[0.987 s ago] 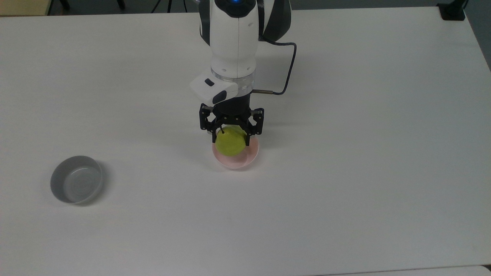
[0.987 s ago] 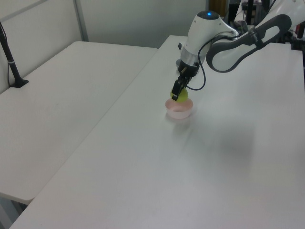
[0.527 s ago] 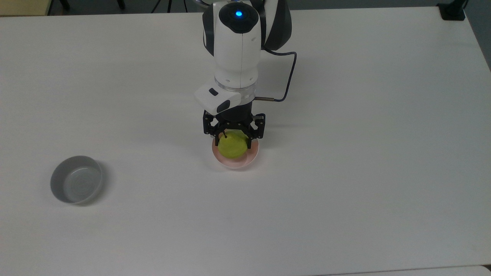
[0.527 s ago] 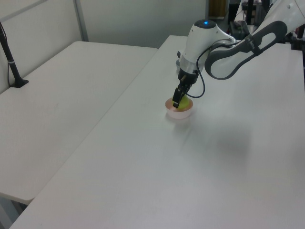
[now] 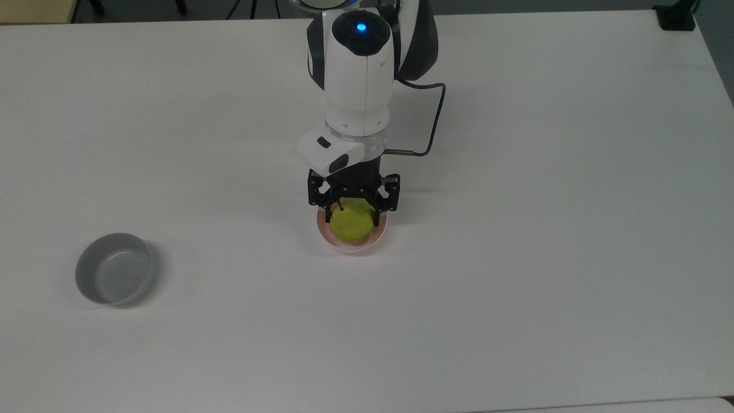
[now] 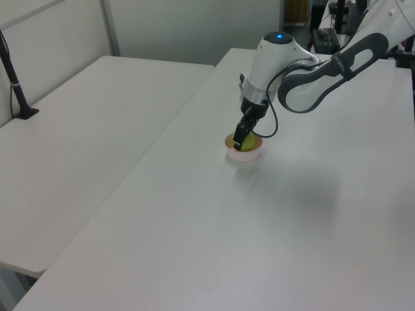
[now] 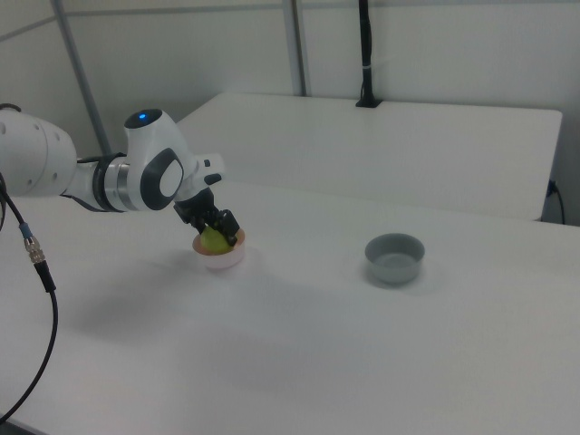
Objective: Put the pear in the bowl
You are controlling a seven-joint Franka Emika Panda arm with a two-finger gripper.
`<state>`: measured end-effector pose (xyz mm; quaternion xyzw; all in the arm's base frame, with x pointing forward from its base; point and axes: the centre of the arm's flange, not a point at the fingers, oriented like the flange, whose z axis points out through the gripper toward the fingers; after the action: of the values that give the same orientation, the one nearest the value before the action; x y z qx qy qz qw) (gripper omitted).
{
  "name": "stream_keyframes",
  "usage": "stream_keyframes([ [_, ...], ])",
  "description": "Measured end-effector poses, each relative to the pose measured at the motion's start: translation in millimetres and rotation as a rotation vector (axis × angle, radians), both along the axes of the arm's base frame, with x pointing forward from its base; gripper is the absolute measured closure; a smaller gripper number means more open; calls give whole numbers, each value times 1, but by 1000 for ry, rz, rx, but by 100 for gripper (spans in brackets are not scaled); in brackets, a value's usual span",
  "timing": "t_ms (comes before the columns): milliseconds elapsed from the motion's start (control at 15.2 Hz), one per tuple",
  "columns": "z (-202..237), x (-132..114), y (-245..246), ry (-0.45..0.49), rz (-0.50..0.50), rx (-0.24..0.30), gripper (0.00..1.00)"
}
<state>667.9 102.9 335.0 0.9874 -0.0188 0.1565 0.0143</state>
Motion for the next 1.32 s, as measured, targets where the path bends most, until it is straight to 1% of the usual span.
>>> stream_keyframes([
  [66, 1, 1, 0, -3, 0, 1, 12],
  [263, 6, 3, 1, -12, 0, 2, 11],
  [329, 6, 3, 1, -13, 0, 2, 9],
  [527, 9, 4, 0, -18, -2, 3, 8],
  [724, 28, 4, -5, -34, -12, 5, 7],
  [790, 39, 3, -9, -23, -19, 2, 4],
  [987, 87, -9, -21, 42, -48, -9, 1],
  [1119, 119, -24, -29, 106, -62, -20, 0],
  [1317, 163, -47, -55, 169, -47, -36, 0],
])
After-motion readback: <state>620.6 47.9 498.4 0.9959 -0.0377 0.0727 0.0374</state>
